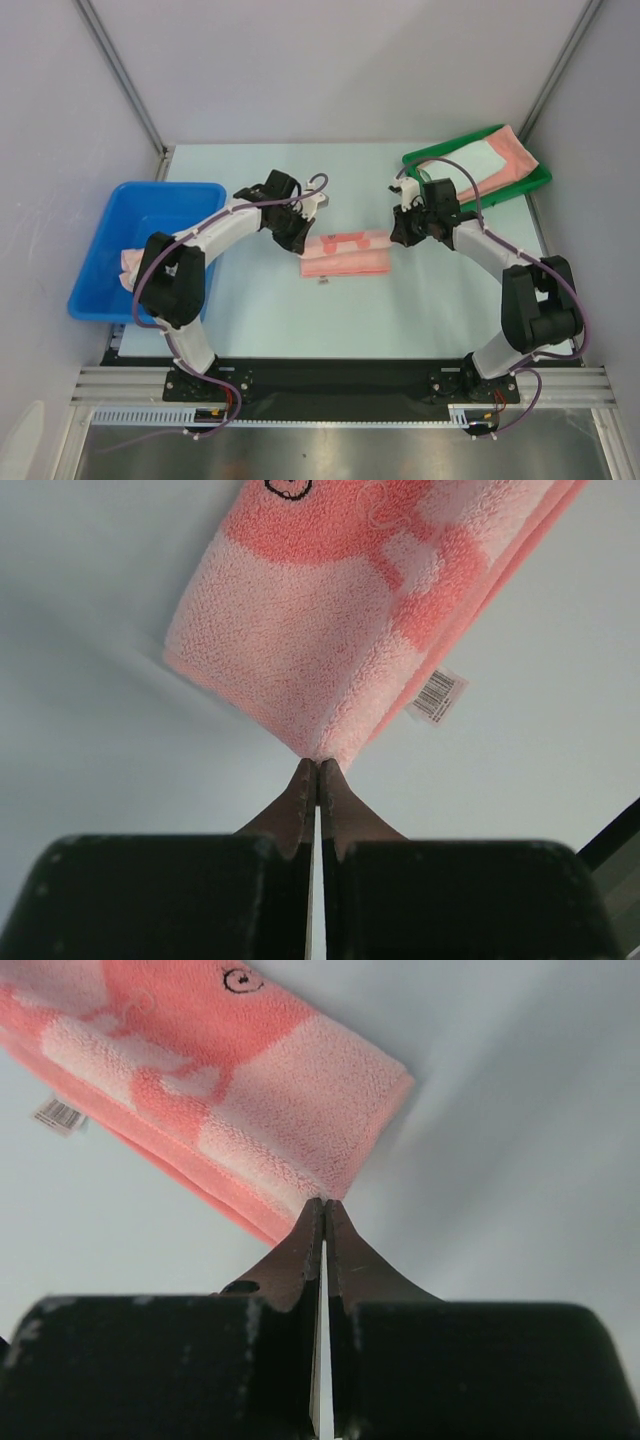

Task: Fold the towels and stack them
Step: Fold the towel, then smooth out wrinkles on the folded towel

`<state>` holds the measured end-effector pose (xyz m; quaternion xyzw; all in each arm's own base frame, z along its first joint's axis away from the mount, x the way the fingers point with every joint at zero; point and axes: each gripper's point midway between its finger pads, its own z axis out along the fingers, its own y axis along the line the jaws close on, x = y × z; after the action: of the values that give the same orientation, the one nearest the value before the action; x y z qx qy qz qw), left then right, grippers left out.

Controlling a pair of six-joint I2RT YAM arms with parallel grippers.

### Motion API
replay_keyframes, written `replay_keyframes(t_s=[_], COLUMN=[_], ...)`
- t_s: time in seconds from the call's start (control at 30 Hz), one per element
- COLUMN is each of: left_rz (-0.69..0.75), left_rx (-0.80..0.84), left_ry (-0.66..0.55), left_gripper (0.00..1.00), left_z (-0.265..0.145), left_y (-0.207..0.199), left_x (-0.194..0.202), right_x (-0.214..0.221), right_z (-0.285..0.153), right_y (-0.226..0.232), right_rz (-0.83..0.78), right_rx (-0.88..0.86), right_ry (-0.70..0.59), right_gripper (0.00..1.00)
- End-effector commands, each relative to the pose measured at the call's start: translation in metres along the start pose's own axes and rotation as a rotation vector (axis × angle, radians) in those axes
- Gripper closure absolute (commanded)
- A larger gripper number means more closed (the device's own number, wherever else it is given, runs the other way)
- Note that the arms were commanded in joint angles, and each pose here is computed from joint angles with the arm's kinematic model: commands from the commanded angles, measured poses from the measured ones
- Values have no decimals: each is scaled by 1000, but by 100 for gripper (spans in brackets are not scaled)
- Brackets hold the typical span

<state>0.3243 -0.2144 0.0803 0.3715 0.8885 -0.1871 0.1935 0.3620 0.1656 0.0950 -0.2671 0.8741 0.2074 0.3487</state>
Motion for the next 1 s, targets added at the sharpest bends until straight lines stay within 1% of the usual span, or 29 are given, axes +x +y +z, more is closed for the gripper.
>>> replay_keyframes(t_s=[0.0,0.07,0.2,0.27,0.3,0.33,0.37,0.4,0.43,0.5,0.53,0.63,0.77,0.83,0.87,0.9,0.97], left_rz=[6,1,-11,-17,-16,-18,-21,-17,-6,-22,-29,-58,-123,-153,-184,-194,-220], left_rx=[-10,-1,7,9,11,9,6,-8,-15,-84,-114,-194,-206,-152,-96,-68,17], left_ry=[-37,-22,16,33,37,40,39,45,45,33,26,-15,-122,-167,-219,-246,-302], left_gripper=[100,100,99,98,96,87,82,80,75,71,68,65,60,62,62,62,61], left_z=[-12,-9,0,4,5,5,5,4,3,-3,-6,-20,-38,-40,-42,-43,-39], left_y=[-7,-11,-13,-15,-16,-17,-18,-19,-21,-13,-8,1,-3,-14,-25,-30,-46], left_x=[-4,4,22,30,32,33,32,34,33,33,32,21,-7,-19,-30,-35,-41], right_x=[-3,4,29,33,42,43,46,52,54,56,52,46,37,28,27,27,16], right_z=[-9,-7,1,3,5,5,7,5,4,-1,-6,-15,-15,-9,-6,1,9], right_y=[-2,-1,2,6,8,11,12,16,19,24,28,29,30,29,28,27,30], right_rz=[37,55,103,120,139,148,154,166,172,200,201,248,323,356,368,380,391], right_rx=[43,44,23,5,-4,-17,-20,-26,-28,-35,-43,-26,-34,-39,-40,-50,-91], right_ry=[-16,2,85,106,139,152,169,200,213,233,224,219,207,195,194,198,162], right_gripper=[100,100,98,95,93,88,84,80,73,65,62,62,64,68,69,69,69])
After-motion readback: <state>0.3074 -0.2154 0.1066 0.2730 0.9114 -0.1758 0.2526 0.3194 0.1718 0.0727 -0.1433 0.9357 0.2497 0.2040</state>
